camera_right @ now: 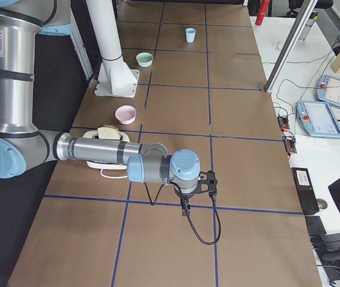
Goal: Stack blue cups with both arms
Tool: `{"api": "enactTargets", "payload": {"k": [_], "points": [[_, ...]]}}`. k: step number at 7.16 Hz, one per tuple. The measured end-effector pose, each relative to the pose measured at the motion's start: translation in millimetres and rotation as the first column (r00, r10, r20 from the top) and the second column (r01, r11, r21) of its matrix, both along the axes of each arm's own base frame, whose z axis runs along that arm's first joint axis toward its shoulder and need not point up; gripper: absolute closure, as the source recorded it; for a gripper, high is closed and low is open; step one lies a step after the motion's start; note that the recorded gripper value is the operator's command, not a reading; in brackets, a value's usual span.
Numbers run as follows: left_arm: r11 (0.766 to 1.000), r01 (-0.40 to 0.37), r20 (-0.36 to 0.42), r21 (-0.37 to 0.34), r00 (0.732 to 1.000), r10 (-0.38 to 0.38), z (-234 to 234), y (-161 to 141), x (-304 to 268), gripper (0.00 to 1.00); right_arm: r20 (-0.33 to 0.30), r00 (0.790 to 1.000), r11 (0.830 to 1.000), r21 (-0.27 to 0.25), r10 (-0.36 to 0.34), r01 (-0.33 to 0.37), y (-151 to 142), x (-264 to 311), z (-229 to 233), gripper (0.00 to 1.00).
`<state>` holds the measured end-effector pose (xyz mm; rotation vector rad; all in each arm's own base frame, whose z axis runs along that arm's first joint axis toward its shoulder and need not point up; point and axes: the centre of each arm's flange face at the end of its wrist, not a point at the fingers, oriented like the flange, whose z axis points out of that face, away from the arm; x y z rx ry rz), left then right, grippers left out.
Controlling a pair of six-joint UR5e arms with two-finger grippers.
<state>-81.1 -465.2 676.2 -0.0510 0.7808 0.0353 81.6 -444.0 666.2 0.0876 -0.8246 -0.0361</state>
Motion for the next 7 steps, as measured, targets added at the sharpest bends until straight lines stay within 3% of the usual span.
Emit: {"api": "enactTargets", "payload": {"k": [7], "points": [[1.0, 0.005, -0.025, 0.014, 1.0, -0.005, -8.4, -3.4, 2.4, 0.0, -0.001, 1.0, 1.0, 0.019, 0.0, 0.0, -2.7, 0.1, -9.2, 0.0]]}}
